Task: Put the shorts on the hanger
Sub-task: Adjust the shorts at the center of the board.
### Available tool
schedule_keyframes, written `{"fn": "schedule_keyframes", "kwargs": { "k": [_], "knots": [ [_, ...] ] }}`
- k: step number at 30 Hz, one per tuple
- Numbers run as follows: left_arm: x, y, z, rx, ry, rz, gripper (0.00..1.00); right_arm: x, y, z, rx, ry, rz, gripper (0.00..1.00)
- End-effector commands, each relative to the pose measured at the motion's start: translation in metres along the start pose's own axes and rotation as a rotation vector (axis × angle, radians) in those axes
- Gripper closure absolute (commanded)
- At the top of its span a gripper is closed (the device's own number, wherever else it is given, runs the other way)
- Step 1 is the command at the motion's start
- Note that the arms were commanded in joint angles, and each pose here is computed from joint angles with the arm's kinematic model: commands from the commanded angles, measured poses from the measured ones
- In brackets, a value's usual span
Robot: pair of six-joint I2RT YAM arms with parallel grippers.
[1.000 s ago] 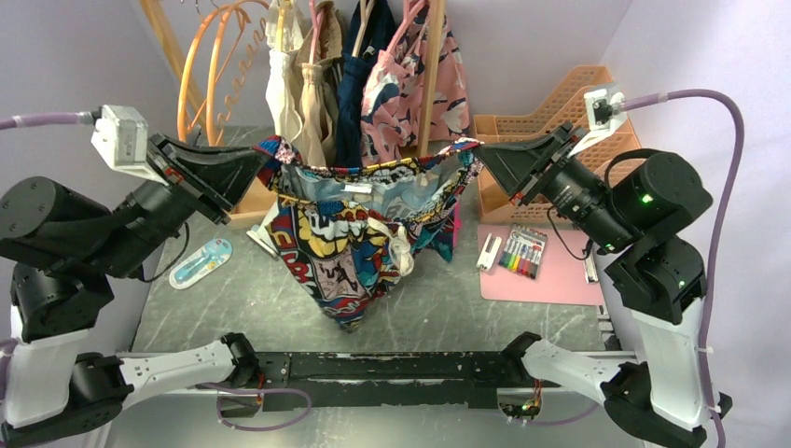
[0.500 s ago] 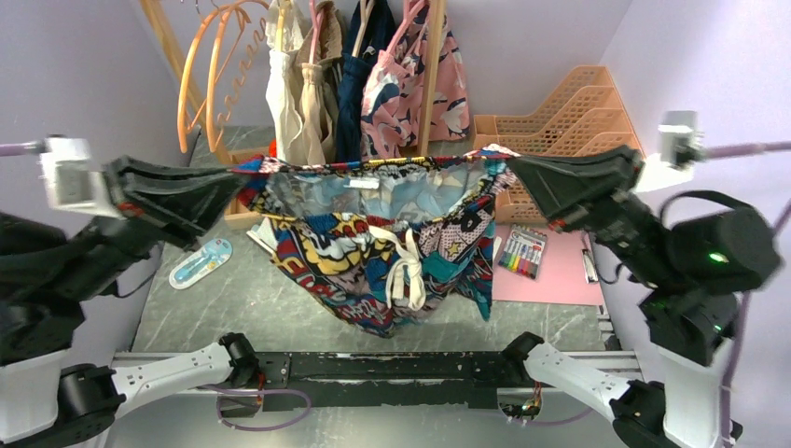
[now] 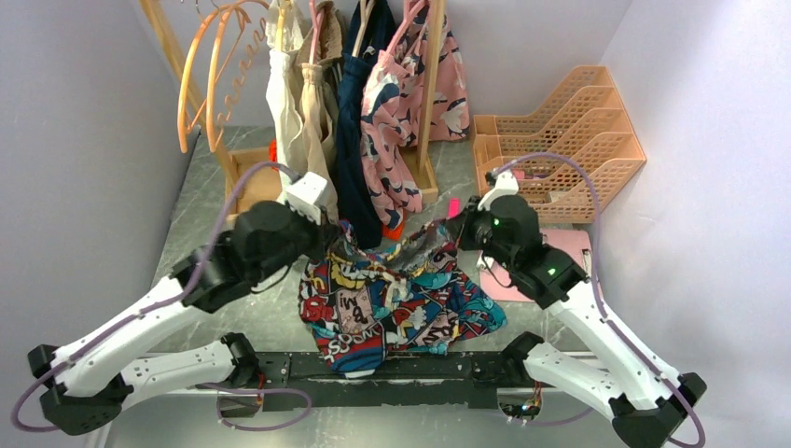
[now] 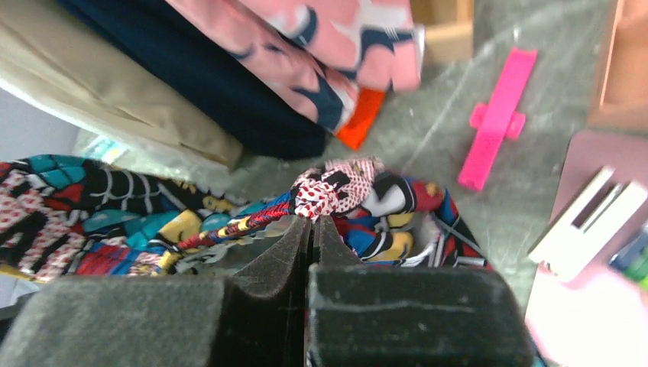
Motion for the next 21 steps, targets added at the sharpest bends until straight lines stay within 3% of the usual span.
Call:
{"fn": "schedule_keyframes", "kwargs": {
  "k": [1, 8, 12, 17, 21],
  "knots": [
    [-0.027, 0.016, 0.045, 0.105, 0.017, -0.072, 0.93, -0.017, -0.005, 0.028, -0.122, -0.014, 0.006, 1.0],
    [-0.056, 0.05, 0.134, 0.226, 0.147, -0.261, 0.93, -0.049, -0.025, 0.109, -0.203, 0.128, 0.074, 1.0],
    [-0.061, 0.07, 0.162, 0.224, 0.181, -0.371, 0.93, -0.058, -0.033, 0.136, -0.224, 0.181, 0.113, 1.0],
    [-0.063, 0.075, 0.186, 0.233, 0.241, -0.394, 0.92, -0.057, -0.034, 0.154, -0.22, 0.227, 0.095, 1.0],
    [-0.056, 0.073, 0.181, 0.264, 0.228, -0.386, 0.73, -0.05, -0.032, 0.155, -0.222, 0.227, 0.07, 0.82]
  ]
}}
Point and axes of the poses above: each gripper's point midway between its finger pads, its own x axis back along the fingers, its own y axis along the line the jaws close on, z = x × y, the point moved 2 cm from there along x, back along the fingers, and after that the axes turned 8 degrees about x, right-handed, at the moved point
